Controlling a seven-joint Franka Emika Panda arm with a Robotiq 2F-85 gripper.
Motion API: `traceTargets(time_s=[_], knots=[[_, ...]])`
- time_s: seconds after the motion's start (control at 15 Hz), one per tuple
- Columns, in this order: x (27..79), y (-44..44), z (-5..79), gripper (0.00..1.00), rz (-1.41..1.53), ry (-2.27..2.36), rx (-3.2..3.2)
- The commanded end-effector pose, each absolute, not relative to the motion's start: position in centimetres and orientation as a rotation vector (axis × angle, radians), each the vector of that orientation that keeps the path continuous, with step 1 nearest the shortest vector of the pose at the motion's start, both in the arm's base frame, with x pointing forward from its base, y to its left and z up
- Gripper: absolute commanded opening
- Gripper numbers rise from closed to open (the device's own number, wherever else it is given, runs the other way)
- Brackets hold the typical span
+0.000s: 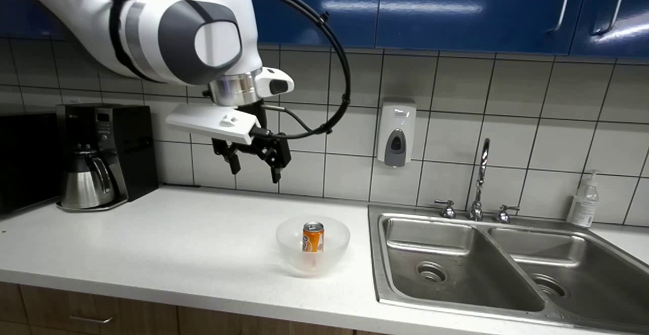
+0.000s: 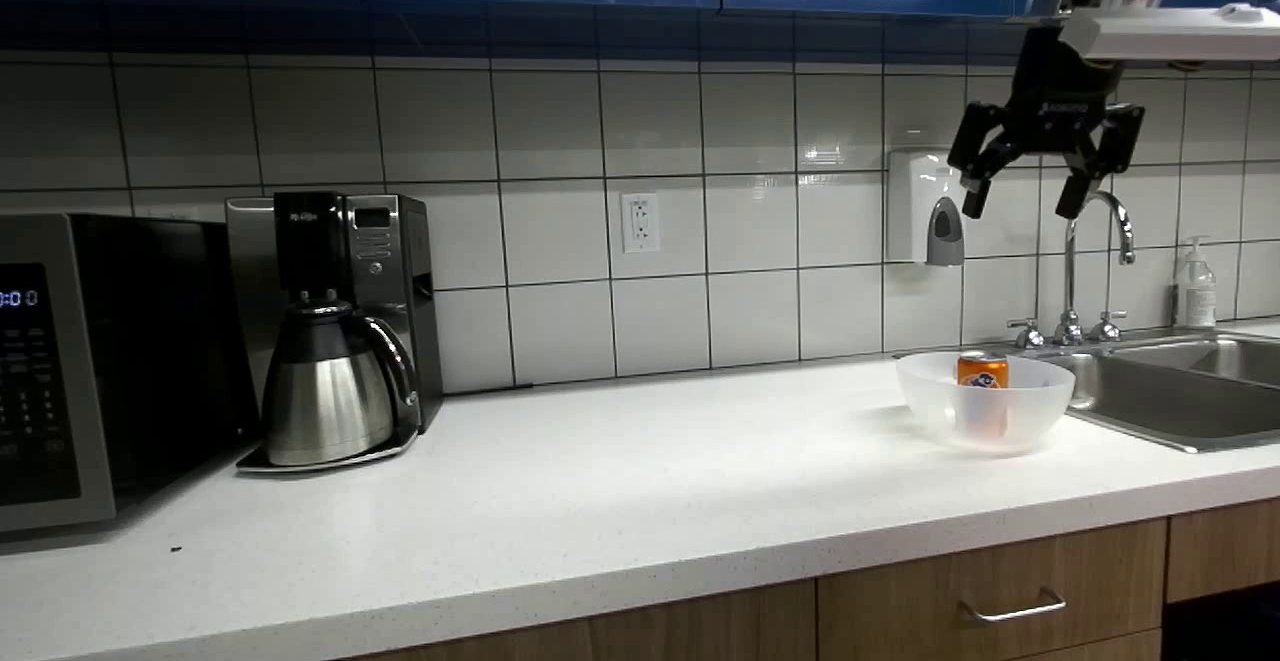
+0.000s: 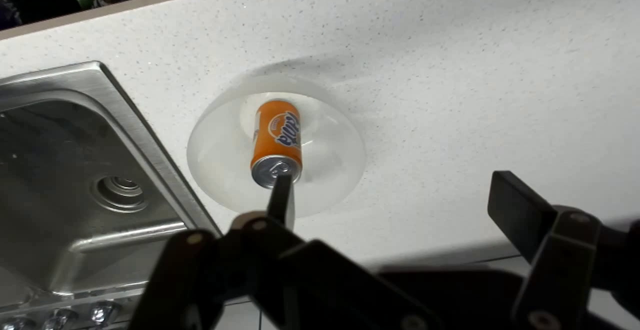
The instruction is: Remove the can from the bowl
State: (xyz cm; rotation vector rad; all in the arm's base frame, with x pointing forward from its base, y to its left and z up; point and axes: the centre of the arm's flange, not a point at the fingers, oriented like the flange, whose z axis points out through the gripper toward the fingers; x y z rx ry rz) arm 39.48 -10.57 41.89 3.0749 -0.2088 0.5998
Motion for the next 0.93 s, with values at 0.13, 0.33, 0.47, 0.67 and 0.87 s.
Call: traceTargets(time_s=[0.13, 0.33, 0.47, 0.67, 0.87], knots=[[42.1, -15.4, 38.4, 1.0, 0.679, -0.331, 3.023], [43.2, -17.0, 36.6, 1.0, 0.685, -0.393, 3.002], [43.9, -17.6, 35.6, 1.0, 0.683, -0.428, 2.983], [45.1, -18.2, 34.1, 1.0, 0.673, -0.454, 2.956], [46.7, -18.8, 32.2, 1.0, 0.649, -0.464, 2.937]])
